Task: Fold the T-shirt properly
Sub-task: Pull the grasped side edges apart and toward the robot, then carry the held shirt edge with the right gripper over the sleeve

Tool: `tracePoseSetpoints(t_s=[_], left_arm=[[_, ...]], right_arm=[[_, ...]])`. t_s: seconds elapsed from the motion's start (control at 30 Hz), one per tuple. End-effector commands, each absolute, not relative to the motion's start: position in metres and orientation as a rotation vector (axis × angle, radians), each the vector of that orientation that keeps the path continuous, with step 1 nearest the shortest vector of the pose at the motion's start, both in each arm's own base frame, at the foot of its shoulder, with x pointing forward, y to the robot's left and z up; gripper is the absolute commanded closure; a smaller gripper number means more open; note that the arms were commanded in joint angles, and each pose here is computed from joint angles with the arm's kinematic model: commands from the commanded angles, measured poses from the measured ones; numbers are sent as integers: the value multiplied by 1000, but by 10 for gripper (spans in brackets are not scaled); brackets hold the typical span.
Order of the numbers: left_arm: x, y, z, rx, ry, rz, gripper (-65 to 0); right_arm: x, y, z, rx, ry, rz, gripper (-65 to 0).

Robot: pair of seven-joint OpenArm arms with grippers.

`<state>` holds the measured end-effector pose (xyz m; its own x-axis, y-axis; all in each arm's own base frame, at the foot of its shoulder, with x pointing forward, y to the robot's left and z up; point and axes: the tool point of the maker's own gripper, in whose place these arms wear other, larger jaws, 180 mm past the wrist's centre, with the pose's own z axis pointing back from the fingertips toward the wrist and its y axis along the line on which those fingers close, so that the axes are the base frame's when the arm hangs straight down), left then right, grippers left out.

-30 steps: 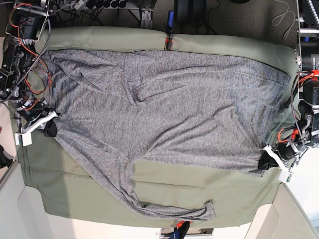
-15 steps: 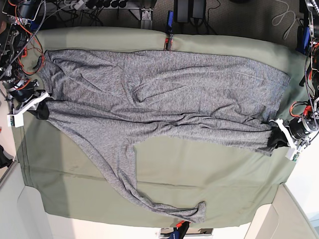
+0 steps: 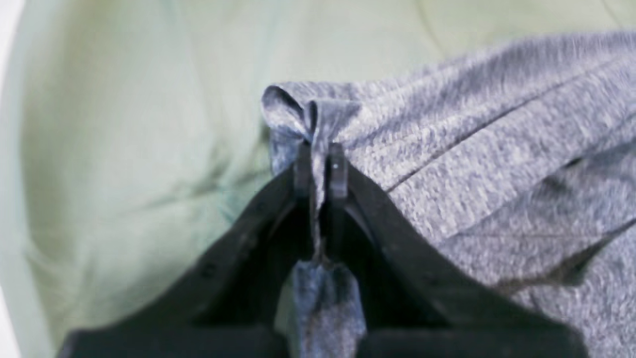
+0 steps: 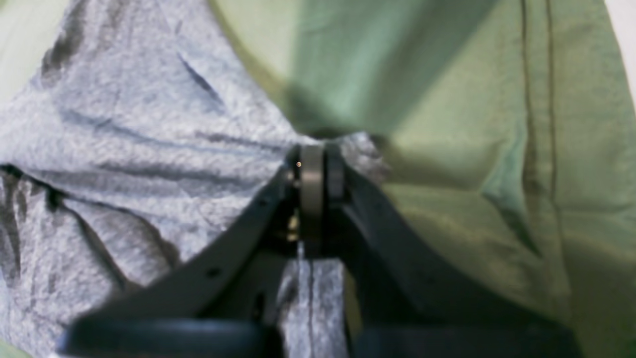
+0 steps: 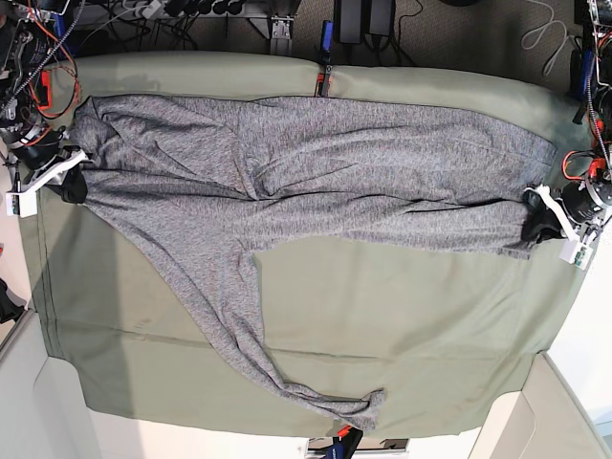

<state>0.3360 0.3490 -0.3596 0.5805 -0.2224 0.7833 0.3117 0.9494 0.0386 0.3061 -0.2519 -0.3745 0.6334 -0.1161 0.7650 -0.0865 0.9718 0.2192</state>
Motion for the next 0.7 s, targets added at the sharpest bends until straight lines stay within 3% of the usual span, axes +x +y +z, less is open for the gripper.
tracePoseSetpoints(t_s=[0.0,0.03,0.13,0.2,0.33,0.53,0.67], left_arm=[[348,351,-341,-103,-957,-318,0],[348,347,-343,-113,-959,-313,-30],[349,336,-348,-144,-973,-300,-126],[348,332,-352,-152,-964,-296,-181],[342,332,-361,-155,-884,-290,-295],[341,321,-346,-220,-851,-285,-301],[343,310,-328,-241,-849,-328,-301]], right_arm=[[316,-257,-357,238,-948,-14,0],[317,-258,-357,237,-948,-16,-33],[318,-259,-356,234,-953,-23,-256],[320,-259,-353,236,-971,-25,-317],[337,-258,-333,268,-1055,-52,-317],[391,-237,-275,344,-1231,-58,-317],[425,-208,-261,335,-1256,-18,-317]])
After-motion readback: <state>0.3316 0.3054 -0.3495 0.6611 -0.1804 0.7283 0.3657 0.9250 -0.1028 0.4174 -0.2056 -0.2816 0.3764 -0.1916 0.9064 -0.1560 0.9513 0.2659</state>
